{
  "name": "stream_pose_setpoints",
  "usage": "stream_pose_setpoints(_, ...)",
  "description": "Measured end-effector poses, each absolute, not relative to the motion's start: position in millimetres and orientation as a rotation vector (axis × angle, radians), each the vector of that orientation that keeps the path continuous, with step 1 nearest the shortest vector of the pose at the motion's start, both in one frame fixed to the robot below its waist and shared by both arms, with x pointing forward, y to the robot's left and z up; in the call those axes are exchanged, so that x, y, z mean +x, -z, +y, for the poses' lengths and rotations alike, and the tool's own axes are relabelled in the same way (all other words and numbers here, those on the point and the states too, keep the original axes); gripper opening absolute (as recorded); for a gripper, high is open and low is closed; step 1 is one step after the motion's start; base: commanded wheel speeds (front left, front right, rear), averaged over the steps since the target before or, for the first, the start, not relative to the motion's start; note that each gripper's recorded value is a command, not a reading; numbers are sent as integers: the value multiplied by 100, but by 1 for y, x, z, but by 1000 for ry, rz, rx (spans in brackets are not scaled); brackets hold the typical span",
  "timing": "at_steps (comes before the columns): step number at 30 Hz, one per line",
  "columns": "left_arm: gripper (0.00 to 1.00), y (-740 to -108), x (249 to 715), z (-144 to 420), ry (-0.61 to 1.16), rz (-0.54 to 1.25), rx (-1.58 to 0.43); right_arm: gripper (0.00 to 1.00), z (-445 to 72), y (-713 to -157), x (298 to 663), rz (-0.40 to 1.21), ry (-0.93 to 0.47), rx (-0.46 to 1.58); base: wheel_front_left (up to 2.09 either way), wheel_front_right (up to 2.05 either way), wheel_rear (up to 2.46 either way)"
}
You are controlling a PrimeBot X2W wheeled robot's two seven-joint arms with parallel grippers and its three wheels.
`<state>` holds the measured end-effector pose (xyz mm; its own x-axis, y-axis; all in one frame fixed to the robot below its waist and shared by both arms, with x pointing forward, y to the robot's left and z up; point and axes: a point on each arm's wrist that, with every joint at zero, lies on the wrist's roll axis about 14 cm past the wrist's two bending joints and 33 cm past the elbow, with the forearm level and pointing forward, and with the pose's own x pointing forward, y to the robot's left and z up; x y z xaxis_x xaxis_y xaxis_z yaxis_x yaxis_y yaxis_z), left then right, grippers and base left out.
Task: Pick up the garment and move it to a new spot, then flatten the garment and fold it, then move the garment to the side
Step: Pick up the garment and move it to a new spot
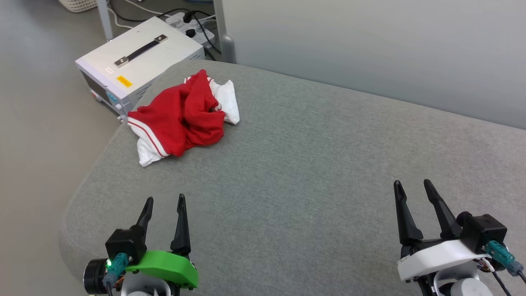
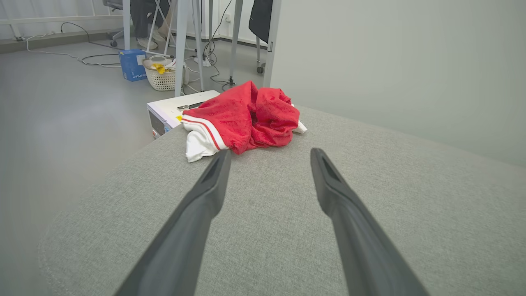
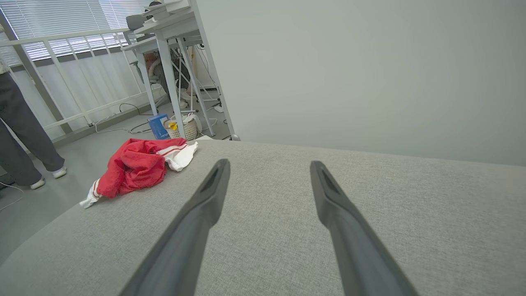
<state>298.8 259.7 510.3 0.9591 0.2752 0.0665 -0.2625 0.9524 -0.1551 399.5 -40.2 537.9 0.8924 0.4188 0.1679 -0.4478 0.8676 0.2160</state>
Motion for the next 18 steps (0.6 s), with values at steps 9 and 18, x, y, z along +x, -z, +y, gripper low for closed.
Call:
stream_pose_setpoints(9,100,-510,266,284,-376,-108,-143,100,1,-539,398,-106,-568,282,0,0,0)
stream_pose_setpoints(18,100,-512,253,294,-417,-118,-139,100,17,-538,397,-95,-612,286,0,0,0)
